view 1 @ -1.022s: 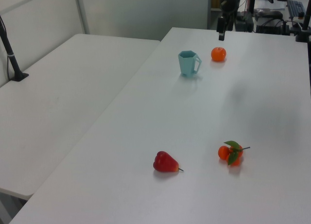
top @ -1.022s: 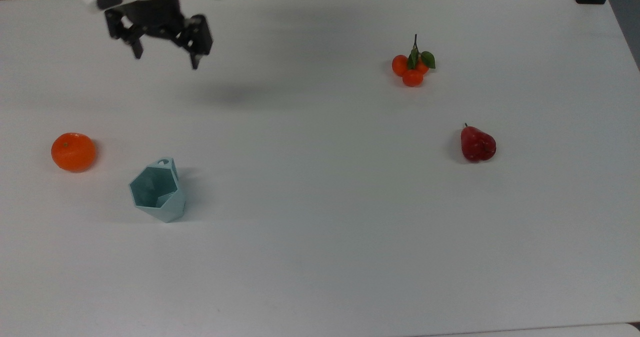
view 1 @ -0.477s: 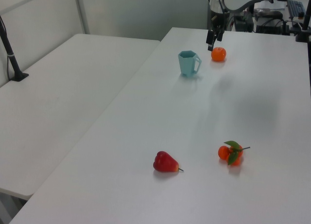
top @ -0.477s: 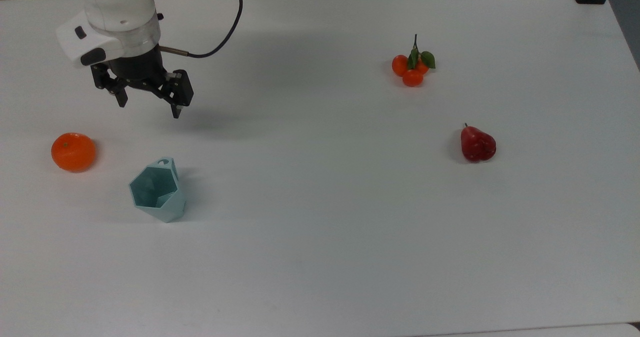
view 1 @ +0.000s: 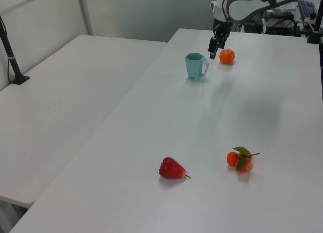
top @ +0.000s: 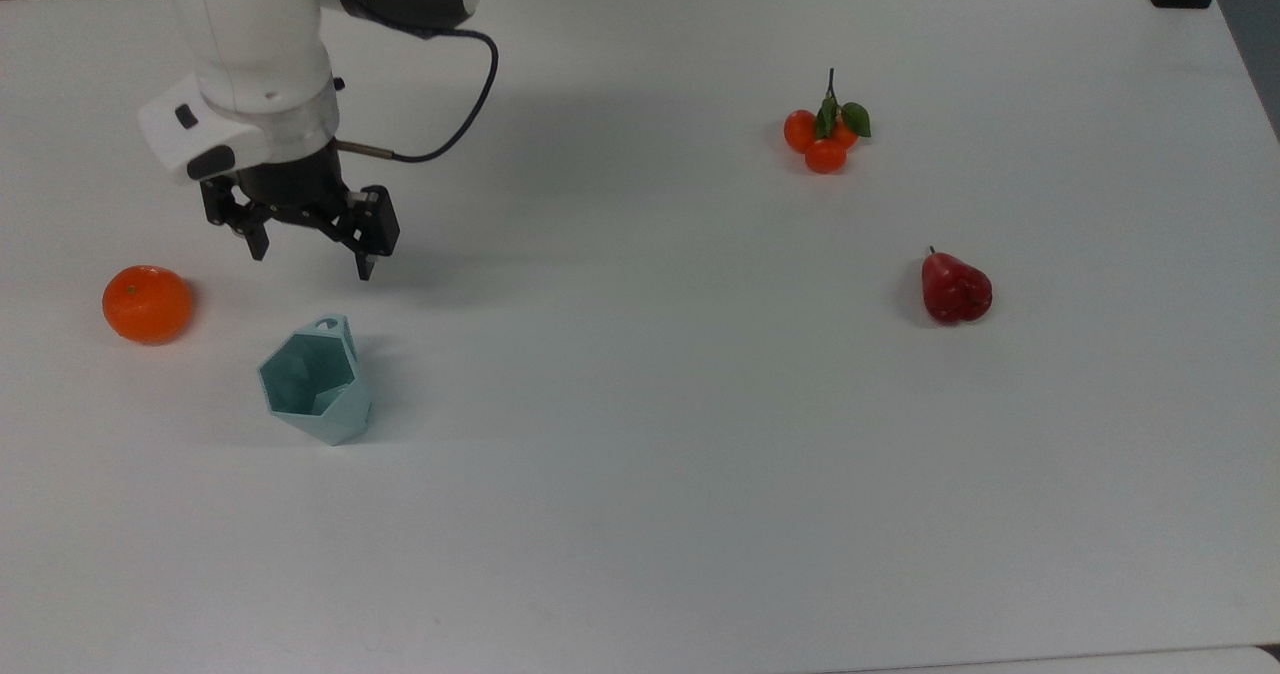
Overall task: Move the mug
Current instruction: 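Move the open gripper down toward the teal hexagonal mug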
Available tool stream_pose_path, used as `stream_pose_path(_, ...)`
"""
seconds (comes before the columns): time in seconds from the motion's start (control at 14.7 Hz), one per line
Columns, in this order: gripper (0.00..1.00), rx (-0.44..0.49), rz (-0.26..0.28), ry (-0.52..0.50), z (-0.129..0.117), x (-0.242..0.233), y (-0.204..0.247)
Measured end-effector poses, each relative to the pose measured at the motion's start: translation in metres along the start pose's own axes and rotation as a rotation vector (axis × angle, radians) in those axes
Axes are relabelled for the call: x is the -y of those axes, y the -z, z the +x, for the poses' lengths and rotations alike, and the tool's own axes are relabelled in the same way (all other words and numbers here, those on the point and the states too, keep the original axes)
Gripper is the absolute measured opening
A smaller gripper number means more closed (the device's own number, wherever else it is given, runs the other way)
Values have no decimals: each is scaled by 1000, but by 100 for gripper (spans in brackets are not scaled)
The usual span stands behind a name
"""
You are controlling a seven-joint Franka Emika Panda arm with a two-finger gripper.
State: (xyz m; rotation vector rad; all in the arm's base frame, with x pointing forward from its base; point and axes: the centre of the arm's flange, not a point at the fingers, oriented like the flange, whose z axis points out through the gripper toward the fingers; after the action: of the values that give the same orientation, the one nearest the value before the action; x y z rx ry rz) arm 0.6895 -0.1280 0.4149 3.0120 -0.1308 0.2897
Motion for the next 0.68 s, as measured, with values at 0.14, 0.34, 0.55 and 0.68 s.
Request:
stream_pose_path(0.14, 100, 1, 1, 3, 1, 2, -10)
stream_pose_path(0.34, 100, 3, 2, 4, 1, 3, -12)
stream_pose_path(0.55, 100, 2, 2, 4, 1, 3, -12)
stream_pose_path(0.68, 100, 2, 2, 4, 1, 3, -12)
